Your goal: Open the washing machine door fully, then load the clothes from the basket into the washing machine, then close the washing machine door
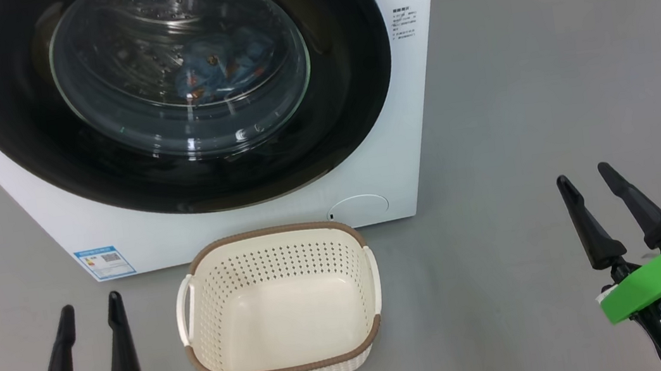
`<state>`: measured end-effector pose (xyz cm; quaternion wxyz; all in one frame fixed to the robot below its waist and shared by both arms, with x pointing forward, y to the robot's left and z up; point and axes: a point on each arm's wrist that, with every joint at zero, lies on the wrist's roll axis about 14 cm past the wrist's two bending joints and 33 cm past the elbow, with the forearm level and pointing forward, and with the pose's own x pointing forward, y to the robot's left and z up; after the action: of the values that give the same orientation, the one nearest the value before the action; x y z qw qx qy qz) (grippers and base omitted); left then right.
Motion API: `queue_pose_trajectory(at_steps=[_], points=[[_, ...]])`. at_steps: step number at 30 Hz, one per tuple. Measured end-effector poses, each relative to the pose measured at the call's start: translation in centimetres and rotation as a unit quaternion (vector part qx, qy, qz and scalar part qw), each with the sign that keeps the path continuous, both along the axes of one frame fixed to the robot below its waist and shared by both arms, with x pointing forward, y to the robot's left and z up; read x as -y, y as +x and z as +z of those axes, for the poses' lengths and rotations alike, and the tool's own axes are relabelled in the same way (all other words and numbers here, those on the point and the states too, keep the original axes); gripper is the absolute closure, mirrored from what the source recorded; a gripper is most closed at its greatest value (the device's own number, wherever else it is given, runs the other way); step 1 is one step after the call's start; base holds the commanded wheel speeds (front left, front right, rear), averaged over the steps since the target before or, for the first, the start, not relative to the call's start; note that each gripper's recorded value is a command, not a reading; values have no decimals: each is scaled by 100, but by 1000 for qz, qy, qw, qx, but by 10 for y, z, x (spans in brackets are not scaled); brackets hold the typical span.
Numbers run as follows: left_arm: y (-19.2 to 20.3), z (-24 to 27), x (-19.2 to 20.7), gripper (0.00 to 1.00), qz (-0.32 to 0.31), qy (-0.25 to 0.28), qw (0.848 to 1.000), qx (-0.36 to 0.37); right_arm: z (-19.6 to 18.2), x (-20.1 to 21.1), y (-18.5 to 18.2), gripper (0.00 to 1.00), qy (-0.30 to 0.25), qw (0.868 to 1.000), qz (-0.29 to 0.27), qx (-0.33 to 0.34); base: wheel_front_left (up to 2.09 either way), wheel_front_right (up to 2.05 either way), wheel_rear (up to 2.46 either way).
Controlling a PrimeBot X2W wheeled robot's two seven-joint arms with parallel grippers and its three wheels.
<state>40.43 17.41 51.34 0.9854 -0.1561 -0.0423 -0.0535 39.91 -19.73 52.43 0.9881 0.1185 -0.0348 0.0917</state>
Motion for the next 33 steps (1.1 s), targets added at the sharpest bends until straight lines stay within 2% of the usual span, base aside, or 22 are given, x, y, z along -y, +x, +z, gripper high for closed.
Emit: queue_pose_trajectory(at_steps=[33], points=[[-2,-3,4,0,-13,-5,1000,-10,-16,-5,0,0,0,1000,-1,-20,0,0,0]])
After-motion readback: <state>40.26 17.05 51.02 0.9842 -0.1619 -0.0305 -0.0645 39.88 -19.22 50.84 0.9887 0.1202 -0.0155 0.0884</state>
